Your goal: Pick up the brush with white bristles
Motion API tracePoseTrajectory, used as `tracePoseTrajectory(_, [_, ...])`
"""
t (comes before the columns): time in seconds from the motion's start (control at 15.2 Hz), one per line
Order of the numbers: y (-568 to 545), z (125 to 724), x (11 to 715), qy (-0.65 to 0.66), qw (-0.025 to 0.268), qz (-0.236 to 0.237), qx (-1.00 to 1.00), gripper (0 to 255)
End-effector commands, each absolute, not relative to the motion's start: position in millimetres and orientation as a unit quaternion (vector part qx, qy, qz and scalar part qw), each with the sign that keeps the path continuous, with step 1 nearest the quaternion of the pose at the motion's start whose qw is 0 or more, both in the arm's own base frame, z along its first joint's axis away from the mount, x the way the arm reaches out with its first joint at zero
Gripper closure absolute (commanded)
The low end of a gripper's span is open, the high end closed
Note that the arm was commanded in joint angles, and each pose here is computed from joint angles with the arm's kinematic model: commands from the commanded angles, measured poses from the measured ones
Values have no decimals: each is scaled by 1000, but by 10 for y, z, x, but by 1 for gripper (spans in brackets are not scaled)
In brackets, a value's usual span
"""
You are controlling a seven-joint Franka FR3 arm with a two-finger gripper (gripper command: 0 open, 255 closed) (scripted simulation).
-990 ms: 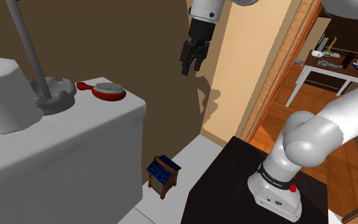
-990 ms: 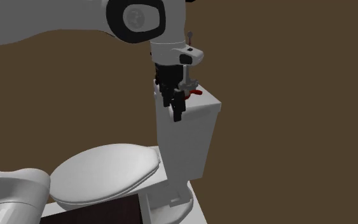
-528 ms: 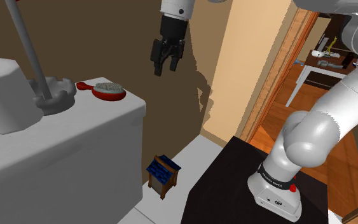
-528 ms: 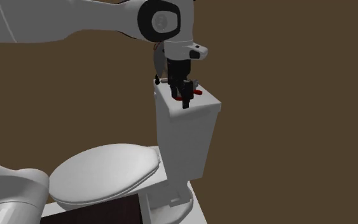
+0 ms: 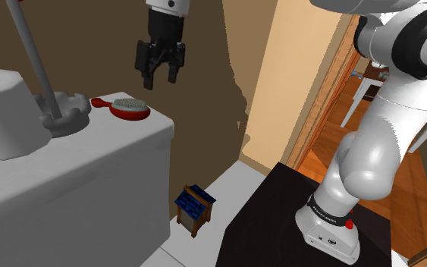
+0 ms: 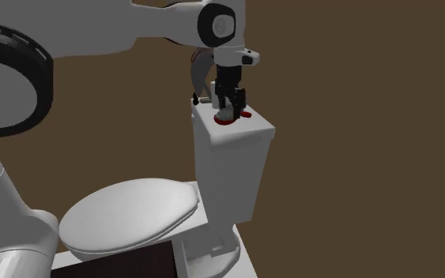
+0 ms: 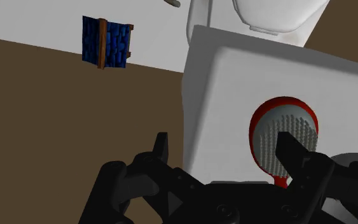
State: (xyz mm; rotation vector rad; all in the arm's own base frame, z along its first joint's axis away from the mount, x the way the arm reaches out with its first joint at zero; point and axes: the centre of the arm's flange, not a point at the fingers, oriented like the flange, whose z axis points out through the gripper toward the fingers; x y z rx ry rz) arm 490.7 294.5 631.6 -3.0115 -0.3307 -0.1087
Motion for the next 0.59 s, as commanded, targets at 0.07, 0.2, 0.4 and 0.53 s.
tracePoseTrajectory(0.07, [3338, 6309, 5076, -118, 57, -37, -991, 0])
tracePoseTrajectory(0.2, [3573, 6321, 5185, -125, 58, -38, -990, 0])
tracePoseTrajectory(0.4, [3850, 6337, 5309, -133, 60, -39, -989, 0])
tracePoseTrajectory(0.53, [3850, 6231, 5309, -133, 60, -39, -989, 0])
